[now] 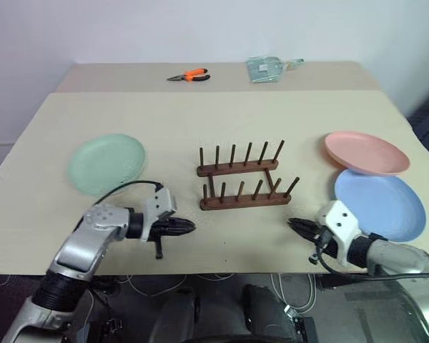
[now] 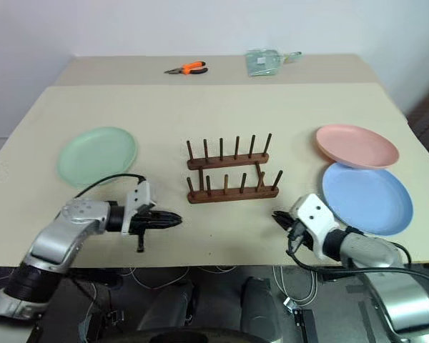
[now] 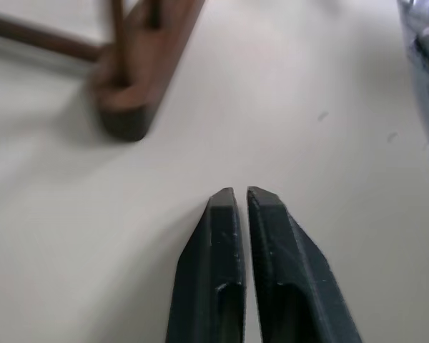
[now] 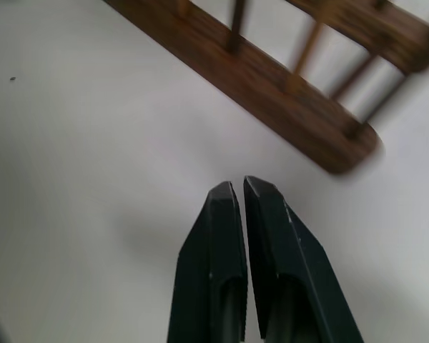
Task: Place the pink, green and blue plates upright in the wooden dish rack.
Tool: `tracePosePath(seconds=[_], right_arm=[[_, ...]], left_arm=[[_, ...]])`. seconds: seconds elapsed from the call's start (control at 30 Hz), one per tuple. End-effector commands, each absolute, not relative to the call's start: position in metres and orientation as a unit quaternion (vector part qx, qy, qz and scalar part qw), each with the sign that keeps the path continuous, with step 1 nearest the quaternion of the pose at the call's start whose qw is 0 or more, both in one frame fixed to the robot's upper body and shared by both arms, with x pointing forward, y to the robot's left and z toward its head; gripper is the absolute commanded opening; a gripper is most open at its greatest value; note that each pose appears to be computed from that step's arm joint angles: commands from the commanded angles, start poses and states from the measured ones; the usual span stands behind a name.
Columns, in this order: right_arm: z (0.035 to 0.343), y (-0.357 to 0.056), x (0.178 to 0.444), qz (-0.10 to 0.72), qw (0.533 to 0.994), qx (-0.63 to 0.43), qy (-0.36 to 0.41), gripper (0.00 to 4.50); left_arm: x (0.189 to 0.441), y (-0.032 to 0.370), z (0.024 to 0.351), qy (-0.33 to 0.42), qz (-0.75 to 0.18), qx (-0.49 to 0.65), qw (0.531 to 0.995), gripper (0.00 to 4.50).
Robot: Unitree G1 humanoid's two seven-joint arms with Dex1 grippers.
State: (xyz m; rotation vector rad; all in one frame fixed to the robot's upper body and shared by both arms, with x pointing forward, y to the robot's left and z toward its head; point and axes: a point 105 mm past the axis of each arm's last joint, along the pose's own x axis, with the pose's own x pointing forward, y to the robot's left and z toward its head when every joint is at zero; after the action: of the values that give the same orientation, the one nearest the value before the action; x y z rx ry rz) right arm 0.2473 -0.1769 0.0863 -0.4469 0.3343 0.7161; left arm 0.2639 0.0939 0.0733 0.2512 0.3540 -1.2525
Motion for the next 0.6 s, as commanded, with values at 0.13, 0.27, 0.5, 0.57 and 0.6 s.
tracePosePath(seconds=[0.13,0.27,0.5,0.57,0.6], right_arm=[[0.077,-0.181,0.288,0.271,0.914,-0.264,0.148,0.00],[0.077,-0.183,0.313,0.233,0.927,-0.260,0.135,0.00],[0.087,-0.183,0.339,0.218,0.936,-0.253,0.110,0.24],[0.094,-0.185,0.336,0.230,0.930,-0.267,0.103,0.81],[0.103,-0.188,0.331,0.240,0.920,-0.295,0.090,1.25]], left_arm=[[0.318,0.084,0.063,0.131,-0.443,0.167,0.871,0.55],[0.342,0.089,0.064,0.118,-0.387,0.158,0.901,0.55],[0.348,0.085,0.067,0.104,-0.389,0.165,0.901,0.52],[0.348,0.085,0.068,0.100,-0.388,0.170,0.900,0.52],[0.349,0.087,0.069,0.098,-0.385,0.170,0.902,0.52]])
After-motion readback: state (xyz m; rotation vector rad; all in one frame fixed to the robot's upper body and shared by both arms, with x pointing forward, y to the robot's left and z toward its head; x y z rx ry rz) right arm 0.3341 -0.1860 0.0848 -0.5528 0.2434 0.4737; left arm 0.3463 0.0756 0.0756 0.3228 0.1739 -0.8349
